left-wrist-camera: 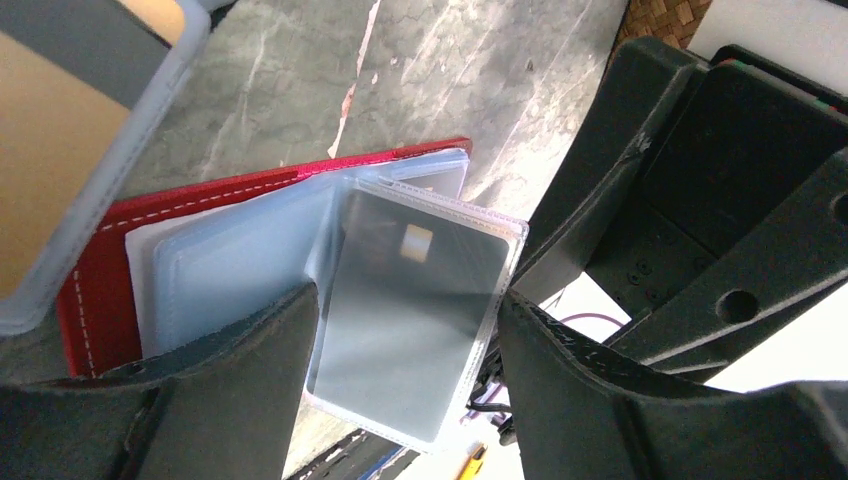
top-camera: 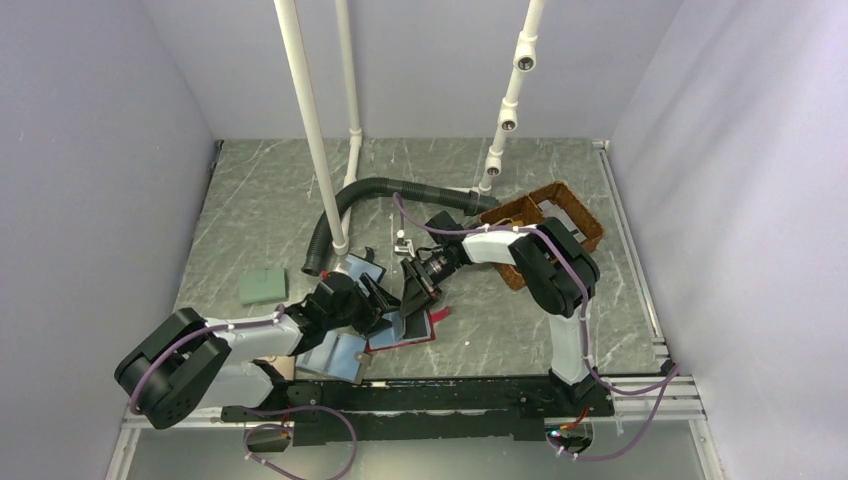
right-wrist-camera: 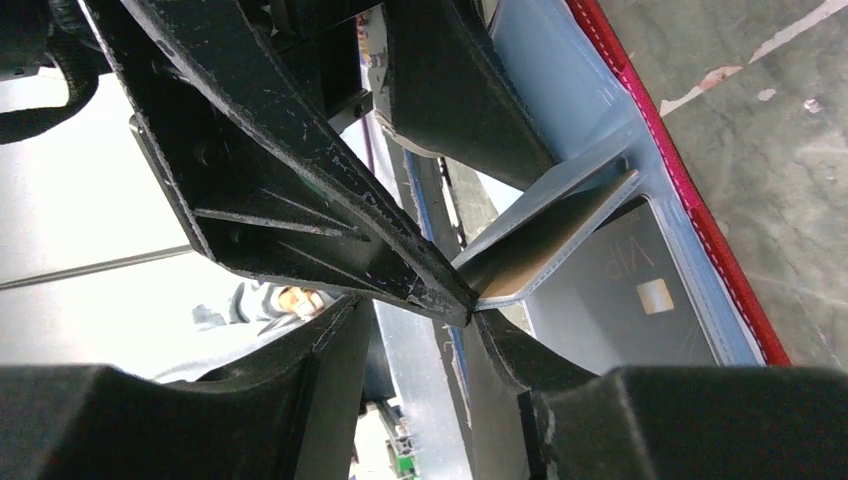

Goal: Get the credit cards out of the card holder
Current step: Remove the credit card from the card holder.

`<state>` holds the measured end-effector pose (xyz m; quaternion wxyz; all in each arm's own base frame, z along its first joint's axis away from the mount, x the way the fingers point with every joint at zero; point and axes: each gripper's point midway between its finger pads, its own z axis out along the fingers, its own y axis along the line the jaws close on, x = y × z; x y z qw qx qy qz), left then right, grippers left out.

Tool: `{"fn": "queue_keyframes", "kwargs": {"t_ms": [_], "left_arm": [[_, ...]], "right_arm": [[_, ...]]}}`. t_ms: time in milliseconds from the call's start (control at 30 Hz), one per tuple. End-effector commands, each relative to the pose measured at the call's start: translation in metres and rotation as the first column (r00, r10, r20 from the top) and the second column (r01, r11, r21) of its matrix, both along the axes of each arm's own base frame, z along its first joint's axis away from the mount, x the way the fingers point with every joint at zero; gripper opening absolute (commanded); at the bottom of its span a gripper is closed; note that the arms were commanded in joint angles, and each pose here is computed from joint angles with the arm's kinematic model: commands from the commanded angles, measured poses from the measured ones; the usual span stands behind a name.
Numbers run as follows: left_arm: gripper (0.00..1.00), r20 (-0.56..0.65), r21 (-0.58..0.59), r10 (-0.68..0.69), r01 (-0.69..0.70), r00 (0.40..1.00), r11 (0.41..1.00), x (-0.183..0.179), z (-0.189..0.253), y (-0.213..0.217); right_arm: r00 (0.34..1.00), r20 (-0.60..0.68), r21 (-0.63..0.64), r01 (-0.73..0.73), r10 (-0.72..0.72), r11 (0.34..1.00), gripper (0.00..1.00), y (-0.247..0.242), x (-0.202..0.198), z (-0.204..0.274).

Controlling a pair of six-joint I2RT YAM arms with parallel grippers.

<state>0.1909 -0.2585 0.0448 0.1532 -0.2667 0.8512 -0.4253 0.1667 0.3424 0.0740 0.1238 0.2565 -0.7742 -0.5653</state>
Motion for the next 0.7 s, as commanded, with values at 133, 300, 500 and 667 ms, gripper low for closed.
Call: {"fn": "queue_keyframes", "kwargs": {"t_ms": [133,300,500,667], "left_arm": [[0.72,0.063,-0.032,0.093,-0.091,0.994,0.995,0.007,0.01,0.012],[0.74,0.076,-0.036,0.109,-0.107,0.991,0.994,0.006,0.012,0.018],[0.74,0.091,-0.055,0.104,-0.099,0.99,0.994,0.006,0.015,0.016],[0.73,0.076,-0.048,0.098,-0.095,0.992,0.994,0.004,0.011,0.016]], "right_arm": [[0.994,-0.089,0.119,-0.06,0.071,0.991,0.41,0.016,-0.009,0.028],[0.993,-0.098,0.105,-0.056,0.067,0.993,0.41,0.016,-0.009,0.023],[0.99,-0.123,0.095,-0.057,0.069,0.994,0.41,0.022,-0.005,0.02],[0.989,-0.133,0.082,-0.057,0.068,0.995,0.42,0.024,-0.005,0.014]]}}
